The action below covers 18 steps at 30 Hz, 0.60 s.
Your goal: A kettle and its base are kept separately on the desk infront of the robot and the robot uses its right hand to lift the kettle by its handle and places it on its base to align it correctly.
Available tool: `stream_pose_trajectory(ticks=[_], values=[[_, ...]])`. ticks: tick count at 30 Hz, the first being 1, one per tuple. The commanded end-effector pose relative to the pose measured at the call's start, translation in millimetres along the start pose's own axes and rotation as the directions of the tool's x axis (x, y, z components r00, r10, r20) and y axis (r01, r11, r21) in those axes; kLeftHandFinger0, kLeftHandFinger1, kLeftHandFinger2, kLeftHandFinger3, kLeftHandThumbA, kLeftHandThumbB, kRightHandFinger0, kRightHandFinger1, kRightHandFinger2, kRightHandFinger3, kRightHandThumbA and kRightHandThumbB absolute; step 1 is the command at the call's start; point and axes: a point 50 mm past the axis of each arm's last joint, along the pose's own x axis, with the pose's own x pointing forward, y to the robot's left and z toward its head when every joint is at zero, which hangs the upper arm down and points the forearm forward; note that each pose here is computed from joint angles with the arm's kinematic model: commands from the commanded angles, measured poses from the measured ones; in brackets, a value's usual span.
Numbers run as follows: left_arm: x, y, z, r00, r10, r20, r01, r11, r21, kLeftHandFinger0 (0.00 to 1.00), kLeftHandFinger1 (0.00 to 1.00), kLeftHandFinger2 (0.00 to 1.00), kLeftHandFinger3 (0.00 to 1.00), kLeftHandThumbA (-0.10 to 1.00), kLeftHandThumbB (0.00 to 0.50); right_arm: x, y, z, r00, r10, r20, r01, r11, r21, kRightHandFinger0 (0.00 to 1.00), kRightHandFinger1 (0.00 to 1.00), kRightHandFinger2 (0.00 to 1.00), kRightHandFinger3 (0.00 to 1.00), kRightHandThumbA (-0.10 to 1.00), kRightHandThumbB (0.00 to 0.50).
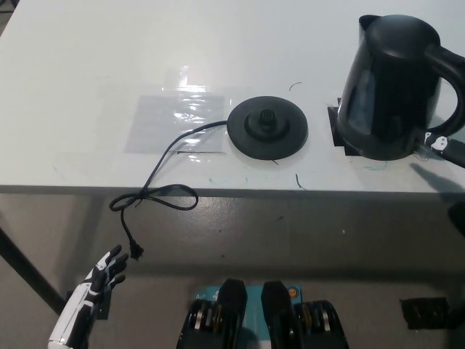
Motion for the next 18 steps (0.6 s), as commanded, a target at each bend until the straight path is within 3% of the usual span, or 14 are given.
stream_pose_trajectory(ticks=[1,5,13,14,15,16,17,18], values=[[3.5,7.0,7.4,0.998,-0.016,0.054,0.015,1.000,0.013,1.00,1.00,1.00,1.00,1.00,0.284,26.9,-9.9,34.1,0.991,-0.016,0.131,0.019,1.000,-0.016,1.00,1.00,1.00,1.00,1.00,0.379],[3.7,7.4,8.6,0.998,-0.017,0.056,0.016,1.000,0.014,1.00,1.00,1.00,1.00,1.00,0.279,30.8,-7.8,37.0,0.991,-0.017,0.134,0.018,1.000,-0.009,1.00,1.00,1.00,1.00,1.00,0.400],[5.5,7.9,9.8,0.999,-0.012,0.051,0.011,1.000,0.014,1.00,1.00,1.00,1.00,1.00,0.299,46.5,-1.9,46.2,0.988,-0.081,0.129,0.076,0.996,0.041,1.00,1.00,1.00,1.00,1.00,0.353],[5.6,8.0,9.7,0.999,-0.012,0.052,0.011,1.000,0.014,1.00,1.00,1.00,1.00,1.00,0.298,49.3,-0.9,47.4,0.987,-0.117,0.112,0.112,0.993,0.046,0.80,0.85,0.93,1.00,0.96,0.348],[5.7,8.0,9.6,0.998,-0.012,0.054,0.011,1.000,0.014,1.00,1.00,1.00,1.00,1.00,0.294,51.7,-0.5,48.3,0.984,-0.146,0.098,0.142,0.989,0.052,0.65,0.67,0.73,0.89,0.90,0.315],[5.3,7.8,9.2,0.998,-0.015,0.057,0.014,1.000,0.017,1.00,1.00,1.00,1.00,1.00,0.293,56.1,-0.7,48.8,0.980,-0.186,0.075,0.179,0.979,0.097,0.44,0.42,0.52,0.65,0.78,0.283],[5.3,7.3,9.1,0.998,-0.016,0.058,0.015,1.000,0.021,1.00,1.00,1.00,1.00,1.00,0.285,59.0,-1.8,49.0,0.976,-0.210,0.061,0.202,0.972,0.123,0.16,0.16,0.22,0.31,0.55,0.189],[5.7,7.2,9.4,0.998,-0.017,0.059,0.016,1.000,0.025,1.00,1.00,1.00,1.00,1.00,0.284,61.9,-3.0,49.2,0.971,-0.236,0.049,0.227,0.964,0.140,0.06,0.10,0.21,0.28,0.42,0.198]])
